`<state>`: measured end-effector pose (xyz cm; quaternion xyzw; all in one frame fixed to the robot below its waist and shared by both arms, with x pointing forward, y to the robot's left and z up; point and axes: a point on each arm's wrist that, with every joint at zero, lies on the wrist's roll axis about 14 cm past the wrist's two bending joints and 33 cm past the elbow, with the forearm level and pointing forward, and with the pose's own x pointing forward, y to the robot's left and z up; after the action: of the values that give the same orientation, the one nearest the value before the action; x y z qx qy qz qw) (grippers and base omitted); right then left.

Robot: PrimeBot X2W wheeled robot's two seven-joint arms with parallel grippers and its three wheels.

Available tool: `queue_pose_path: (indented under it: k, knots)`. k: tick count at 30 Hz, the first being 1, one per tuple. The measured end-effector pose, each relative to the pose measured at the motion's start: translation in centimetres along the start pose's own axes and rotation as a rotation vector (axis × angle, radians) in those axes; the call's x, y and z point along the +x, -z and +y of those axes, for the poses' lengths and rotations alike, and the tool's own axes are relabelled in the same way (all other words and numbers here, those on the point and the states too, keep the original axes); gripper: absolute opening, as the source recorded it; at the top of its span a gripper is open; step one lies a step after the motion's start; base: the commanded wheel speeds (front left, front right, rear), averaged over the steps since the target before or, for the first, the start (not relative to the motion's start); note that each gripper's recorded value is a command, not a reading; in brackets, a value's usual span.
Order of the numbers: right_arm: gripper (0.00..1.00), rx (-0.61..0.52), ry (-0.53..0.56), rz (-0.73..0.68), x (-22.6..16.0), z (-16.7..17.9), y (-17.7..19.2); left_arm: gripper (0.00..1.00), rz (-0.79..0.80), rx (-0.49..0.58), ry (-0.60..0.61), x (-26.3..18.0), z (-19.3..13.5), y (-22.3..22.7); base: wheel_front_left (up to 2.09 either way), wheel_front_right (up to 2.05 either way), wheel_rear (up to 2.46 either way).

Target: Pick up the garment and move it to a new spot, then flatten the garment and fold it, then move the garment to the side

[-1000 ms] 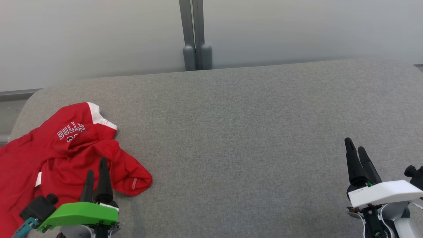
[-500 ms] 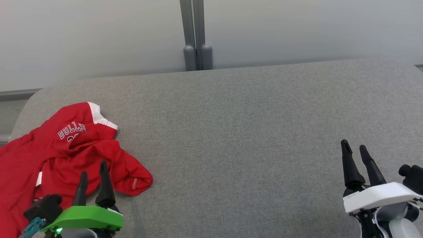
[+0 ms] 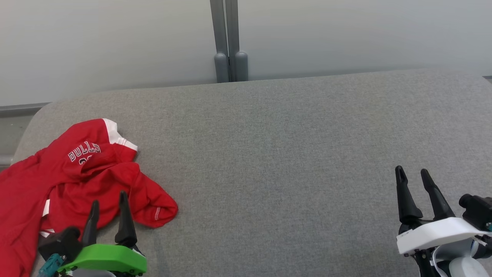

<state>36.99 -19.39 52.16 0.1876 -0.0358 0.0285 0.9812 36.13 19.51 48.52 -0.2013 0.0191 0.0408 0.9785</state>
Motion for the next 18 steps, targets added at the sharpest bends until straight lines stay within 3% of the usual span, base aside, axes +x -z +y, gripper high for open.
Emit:
queue_pose_path:
  k: [18]
  knots:
    - [1.00,-0.143,-0.027,-0.027,-0.03,0.42,-0.41,1.00,-0.031,0.181,0.023,-0.24,-0.51,-0.18,0.00,0.00,0.00]
